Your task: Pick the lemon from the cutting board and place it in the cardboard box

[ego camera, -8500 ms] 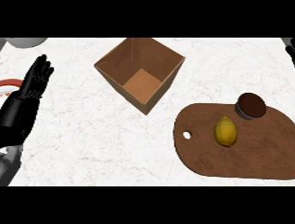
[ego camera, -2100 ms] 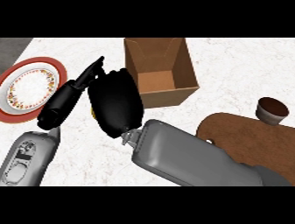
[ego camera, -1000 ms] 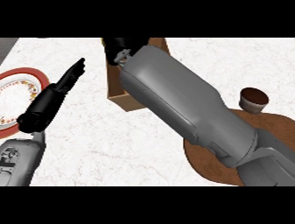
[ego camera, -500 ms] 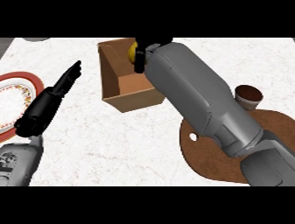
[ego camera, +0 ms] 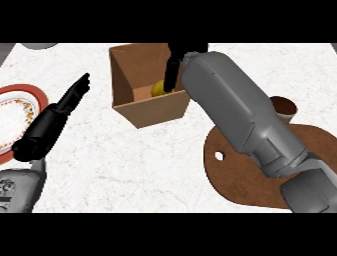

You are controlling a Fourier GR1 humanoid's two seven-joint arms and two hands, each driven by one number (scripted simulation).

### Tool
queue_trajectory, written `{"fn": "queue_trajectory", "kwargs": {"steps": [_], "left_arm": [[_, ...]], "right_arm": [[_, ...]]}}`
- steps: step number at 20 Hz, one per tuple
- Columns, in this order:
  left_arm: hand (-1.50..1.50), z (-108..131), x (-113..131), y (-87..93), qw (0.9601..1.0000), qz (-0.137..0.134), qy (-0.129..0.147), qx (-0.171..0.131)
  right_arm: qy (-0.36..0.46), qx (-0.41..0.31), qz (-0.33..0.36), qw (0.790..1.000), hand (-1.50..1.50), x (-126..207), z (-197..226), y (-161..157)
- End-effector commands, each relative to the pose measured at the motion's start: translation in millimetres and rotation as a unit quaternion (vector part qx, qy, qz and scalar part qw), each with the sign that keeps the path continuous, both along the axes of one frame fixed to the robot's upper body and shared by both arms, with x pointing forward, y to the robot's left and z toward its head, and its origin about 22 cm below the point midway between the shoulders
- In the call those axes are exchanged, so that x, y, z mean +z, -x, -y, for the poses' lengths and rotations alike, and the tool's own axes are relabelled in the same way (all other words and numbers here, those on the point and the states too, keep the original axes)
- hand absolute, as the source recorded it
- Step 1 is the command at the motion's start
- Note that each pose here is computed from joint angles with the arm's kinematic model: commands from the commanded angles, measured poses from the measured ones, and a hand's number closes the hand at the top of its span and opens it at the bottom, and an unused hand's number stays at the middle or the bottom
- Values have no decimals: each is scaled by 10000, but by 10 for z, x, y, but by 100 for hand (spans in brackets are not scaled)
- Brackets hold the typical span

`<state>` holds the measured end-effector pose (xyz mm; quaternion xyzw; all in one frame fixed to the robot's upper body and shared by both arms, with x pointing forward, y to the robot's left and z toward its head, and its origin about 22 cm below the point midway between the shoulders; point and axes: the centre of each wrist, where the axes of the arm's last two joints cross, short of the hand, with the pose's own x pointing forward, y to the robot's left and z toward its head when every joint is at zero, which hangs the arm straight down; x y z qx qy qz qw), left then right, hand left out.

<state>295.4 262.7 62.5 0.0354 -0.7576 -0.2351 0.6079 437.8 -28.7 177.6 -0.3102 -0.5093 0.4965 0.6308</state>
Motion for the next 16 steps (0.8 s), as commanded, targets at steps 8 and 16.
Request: {"fn": "queue_trajectory", "kwargs": {"steps": [8, 16], "left_arm": [[0, -21, -15, 32, 10000, -5, -4, -11], [0, -21, -87, 56, 10000, 1, -15, 99]], "right_arm": [[-4398, -1110, 1543, 8778, -150, 175, 324, 2], [-5008, -1767, 2040, 8224, -150, -109, 910, -98]]}}
